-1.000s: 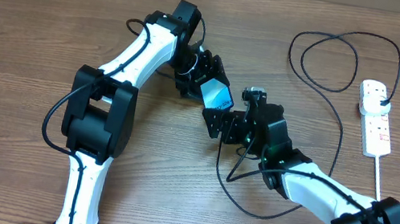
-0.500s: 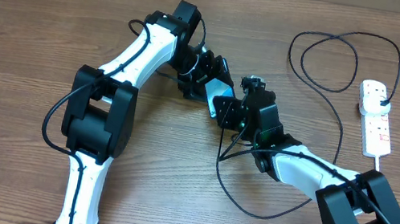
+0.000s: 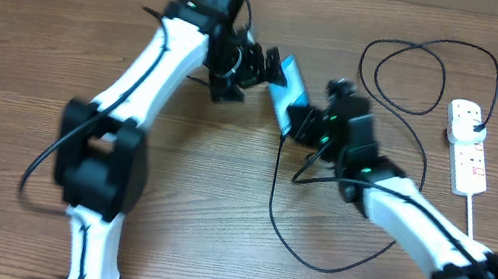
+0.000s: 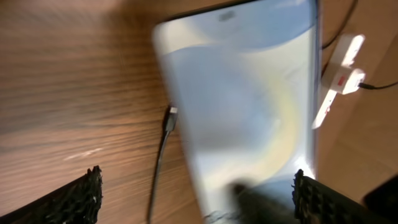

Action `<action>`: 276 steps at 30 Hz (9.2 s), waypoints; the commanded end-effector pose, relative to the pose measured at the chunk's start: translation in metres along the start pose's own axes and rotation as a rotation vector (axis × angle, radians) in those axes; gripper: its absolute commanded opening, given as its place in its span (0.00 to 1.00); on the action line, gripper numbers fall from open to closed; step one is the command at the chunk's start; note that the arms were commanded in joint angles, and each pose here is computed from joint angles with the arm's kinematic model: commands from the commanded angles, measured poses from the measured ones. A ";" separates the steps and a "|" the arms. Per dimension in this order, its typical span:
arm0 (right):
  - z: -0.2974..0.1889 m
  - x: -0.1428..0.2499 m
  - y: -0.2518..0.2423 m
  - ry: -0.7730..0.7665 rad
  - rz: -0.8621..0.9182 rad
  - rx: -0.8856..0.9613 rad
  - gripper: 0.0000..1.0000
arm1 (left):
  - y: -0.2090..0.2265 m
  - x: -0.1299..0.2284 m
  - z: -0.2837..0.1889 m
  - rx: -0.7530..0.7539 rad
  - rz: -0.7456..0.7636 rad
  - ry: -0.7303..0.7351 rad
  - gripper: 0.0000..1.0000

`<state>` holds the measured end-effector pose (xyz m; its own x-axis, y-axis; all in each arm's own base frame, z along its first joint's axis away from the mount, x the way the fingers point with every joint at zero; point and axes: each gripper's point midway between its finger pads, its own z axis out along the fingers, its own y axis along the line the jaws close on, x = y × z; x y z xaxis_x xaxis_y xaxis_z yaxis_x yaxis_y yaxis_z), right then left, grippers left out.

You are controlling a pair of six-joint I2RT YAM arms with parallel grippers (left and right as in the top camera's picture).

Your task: Plug charger to phone and switch on socket

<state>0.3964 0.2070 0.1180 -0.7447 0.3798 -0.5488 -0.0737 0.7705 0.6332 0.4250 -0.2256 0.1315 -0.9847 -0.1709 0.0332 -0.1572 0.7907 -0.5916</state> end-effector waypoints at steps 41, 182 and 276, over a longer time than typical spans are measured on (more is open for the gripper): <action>-0.035 -0.018 0.097 0.165 0.177 -0.520 0.04 | -0.066 0.047 -0.076 1.071 0.288 -0.547 0.75; -0.155 0.032 -0.055 0.303 -0.046 0.154 0.92 | 0.024 0.046 0.004 0.802 -0.440 0.508 0.05; 0.044 0.075 -0.054 0.161 -0.513 0.396 0.66 | 0.043 -0.003 -0.054 0.926 -0.074 0.139 0.04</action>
<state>0.3667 0.2120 0.0164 -0.7786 -0.1608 -0.6066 -0.2362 0.9706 0.0458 0.4127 -0.1624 0.1422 -0.9756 -0.0780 0.2053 -0.2049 -0.0133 -0.9787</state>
